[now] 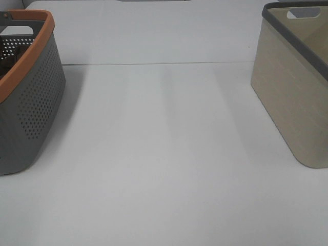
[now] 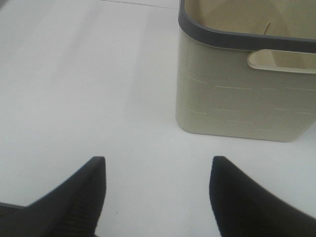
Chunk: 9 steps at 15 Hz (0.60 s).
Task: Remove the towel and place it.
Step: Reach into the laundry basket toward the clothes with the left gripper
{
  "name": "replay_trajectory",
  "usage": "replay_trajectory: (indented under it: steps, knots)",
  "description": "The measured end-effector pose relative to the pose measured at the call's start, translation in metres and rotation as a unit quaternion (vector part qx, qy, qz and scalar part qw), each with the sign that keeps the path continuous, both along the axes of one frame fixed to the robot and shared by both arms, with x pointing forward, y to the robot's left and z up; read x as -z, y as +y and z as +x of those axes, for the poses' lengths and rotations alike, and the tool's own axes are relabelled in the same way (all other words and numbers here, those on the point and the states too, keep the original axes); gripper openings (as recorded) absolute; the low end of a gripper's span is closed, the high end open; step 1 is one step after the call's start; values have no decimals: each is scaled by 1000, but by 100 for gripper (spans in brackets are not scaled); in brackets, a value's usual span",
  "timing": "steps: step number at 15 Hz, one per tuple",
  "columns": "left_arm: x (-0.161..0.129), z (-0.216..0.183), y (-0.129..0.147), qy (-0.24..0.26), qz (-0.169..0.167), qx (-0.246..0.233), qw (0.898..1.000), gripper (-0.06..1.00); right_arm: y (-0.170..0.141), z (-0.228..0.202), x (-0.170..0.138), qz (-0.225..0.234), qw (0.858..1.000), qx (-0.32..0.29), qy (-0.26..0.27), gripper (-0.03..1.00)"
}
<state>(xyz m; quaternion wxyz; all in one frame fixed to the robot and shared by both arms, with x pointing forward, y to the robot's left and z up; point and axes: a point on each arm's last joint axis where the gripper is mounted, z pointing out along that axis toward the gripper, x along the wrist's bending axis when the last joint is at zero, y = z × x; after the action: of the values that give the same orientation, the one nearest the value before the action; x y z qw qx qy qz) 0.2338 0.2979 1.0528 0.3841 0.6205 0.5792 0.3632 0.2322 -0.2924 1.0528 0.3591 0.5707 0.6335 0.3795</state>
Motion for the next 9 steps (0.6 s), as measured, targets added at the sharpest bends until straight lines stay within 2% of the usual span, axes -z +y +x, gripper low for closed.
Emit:
replay_trajectory:
  steps: [9]
  knots:
    - [0,0,0,0,0,0,1000,89,0,0,0,0,1000,0,0,60]
